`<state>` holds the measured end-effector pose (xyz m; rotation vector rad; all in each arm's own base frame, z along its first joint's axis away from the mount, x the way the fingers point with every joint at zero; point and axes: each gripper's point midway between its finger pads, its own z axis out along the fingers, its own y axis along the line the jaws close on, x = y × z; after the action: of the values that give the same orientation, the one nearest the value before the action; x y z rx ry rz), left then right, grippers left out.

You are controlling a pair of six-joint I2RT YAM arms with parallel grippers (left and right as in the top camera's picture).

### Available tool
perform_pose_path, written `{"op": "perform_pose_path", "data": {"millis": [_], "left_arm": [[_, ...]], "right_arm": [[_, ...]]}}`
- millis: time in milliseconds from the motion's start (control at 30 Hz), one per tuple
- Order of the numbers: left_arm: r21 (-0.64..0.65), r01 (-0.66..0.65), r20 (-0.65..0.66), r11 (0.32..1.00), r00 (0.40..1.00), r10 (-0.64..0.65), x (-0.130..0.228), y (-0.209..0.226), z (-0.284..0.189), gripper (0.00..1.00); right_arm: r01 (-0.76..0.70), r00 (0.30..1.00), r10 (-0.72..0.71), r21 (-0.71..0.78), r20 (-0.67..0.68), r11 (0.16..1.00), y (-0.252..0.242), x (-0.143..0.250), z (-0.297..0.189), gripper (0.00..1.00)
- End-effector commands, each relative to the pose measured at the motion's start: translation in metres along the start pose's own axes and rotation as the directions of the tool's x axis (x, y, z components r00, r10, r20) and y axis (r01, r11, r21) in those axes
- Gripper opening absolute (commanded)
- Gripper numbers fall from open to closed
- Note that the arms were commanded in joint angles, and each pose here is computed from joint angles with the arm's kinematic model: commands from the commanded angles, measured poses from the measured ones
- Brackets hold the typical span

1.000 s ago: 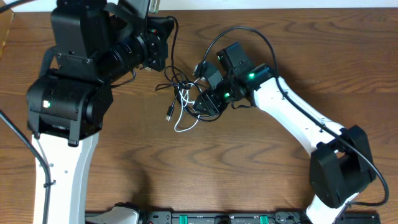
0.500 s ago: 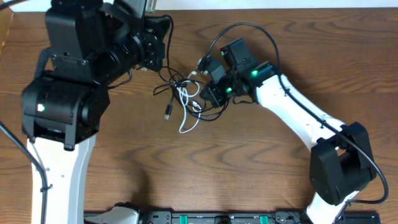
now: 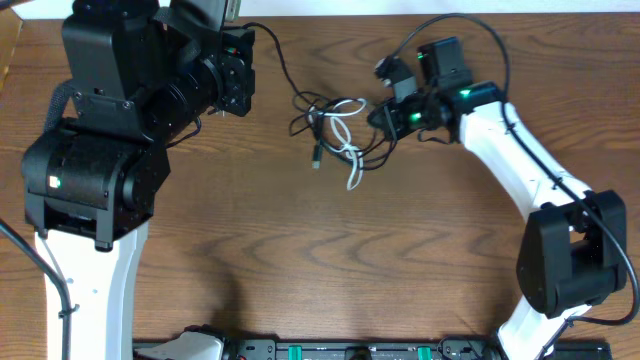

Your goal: Untangle cables

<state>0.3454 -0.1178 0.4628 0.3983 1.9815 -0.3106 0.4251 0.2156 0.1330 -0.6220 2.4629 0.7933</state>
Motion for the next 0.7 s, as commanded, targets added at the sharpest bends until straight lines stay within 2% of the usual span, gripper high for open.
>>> {"op": "perform_pose_path", "data": {"millis": [0,133,233,467,667], "left_arm": [[-0.016,-0.027,0.026,1.0,0.999,0.027,-0.008,0.002,-0.006,0.07],[-0.026,-0.038,0.032,0.999,0.999,0.039,-0.01,0.003,-0.007,0.08],[-0.092,-0.032,0.04,0.995,0.999,0.036,-0.013,0.018,-0.012,0.07],[-0.235,0.034,0.067,0.971,0.998,-0.019,-0.015,0.08,-0.033,0.08],[-0.327,0.059,0.091,0.943,0.995,-0.03,-0.017,0.114,-0.046,0.07]], "right_arm": [[-0.061,0.997,0.059,0.041,0.047,0.997,-0.033,-0.009,-0.017,0.01],[-0.106,0.992,0.095,0.132,0.086,0.986,-0.069,-0.013,-0.035,0.01],[-0.136,0.988,0.117,0.207,0.101,0.969,-0.093,-0.012,-0.046,0.01],[-0.184,0.98,0.158,0.236,0.124,0.954,-0.117,-0.008,-0.062,0.01],[-0.213,0.974,0.181,0.268,0.139,0.94,-0.133,-0.005,-0.072,0.01]]}}
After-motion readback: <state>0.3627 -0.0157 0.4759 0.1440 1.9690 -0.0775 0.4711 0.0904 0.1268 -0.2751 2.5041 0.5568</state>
